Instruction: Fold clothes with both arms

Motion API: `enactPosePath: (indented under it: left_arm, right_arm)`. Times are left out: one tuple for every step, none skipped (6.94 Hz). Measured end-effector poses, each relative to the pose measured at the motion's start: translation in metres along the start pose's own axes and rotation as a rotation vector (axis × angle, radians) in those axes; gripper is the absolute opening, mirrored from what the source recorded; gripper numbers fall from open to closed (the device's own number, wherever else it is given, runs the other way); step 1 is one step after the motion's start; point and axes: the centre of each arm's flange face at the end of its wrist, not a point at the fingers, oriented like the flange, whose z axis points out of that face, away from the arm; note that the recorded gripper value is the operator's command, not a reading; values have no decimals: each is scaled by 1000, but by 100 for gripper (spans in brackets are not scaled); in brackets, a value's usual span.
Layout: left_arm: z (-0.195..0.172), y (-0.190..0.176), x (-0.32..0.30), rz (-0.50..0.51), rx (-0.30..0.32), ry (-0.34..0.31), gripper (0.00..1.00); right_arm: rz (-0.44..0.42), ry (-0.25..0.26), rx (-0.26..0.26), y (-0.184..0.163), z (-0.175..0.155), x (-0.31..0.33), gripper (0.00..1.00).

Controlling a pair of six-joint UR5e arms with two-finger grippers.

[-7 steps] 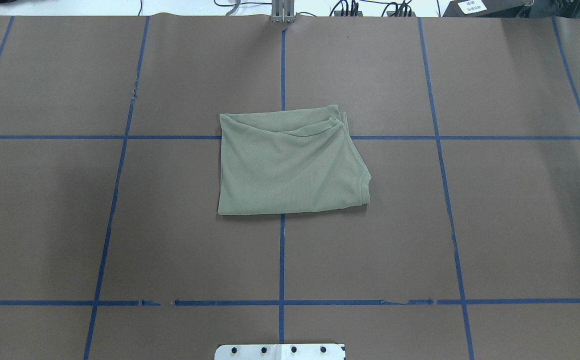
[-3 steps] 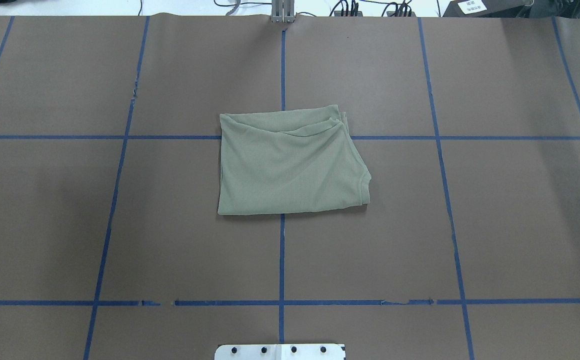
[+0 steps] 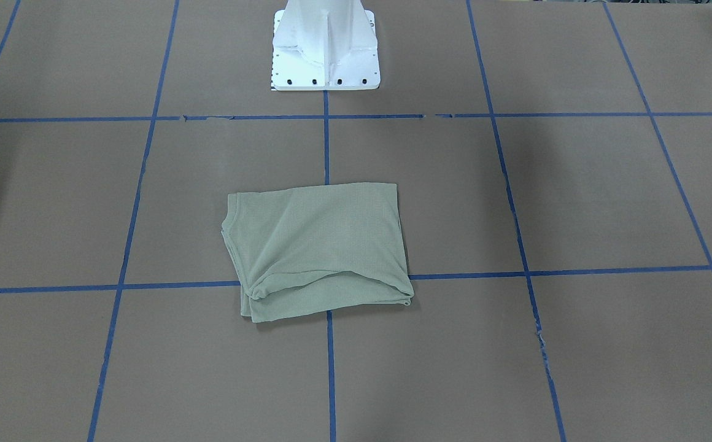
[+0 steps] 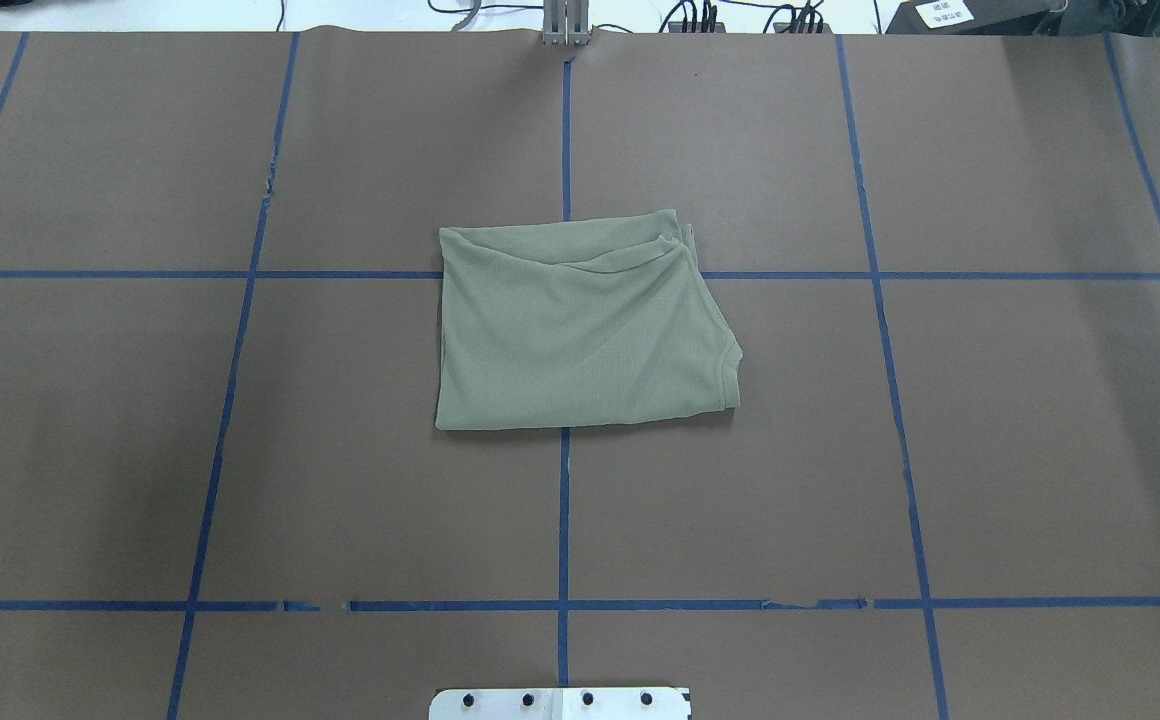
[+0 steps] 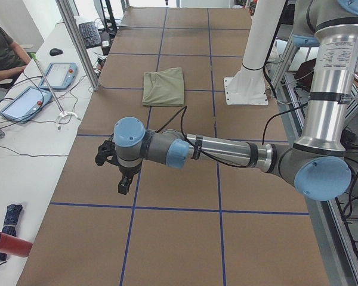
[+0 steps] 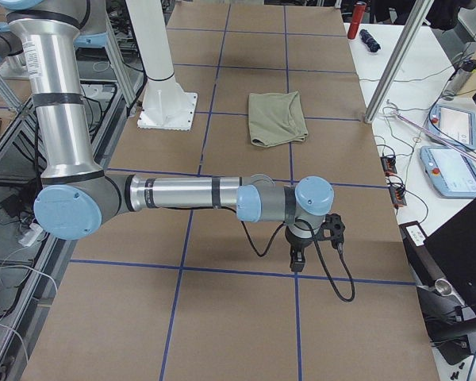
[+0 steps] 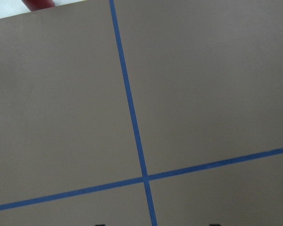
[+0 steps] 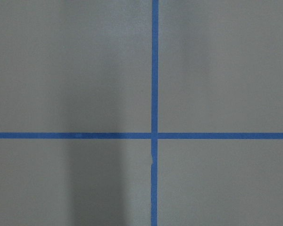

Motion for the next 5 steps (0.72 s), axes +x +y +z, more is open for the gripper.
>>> enactPosePath:
  left_arm:
    - [-1, 14, 2, -5, -3, 3, 100]
    - [-2, 20, 3, -10, -5, 1, 100]
    - [-4, 19, 6, -26, -3, -5, 100]
    - [-9, 11, 13, -53, 1, -16, 100]
    - [-11, 2, 19, -71, -5, -37, 100]
  right_arm:
    - [6, 2, 1, 5, -1, 1, 100]
    - [10, 4, 0, 8, 0, 2, 100]
    - [14, 6, -2, 10, 1, 4, 100]
    - [17, 9, -6, 11, 3, 5, 100]
    - [23, 12, -13, 14, 7, 8, 100]
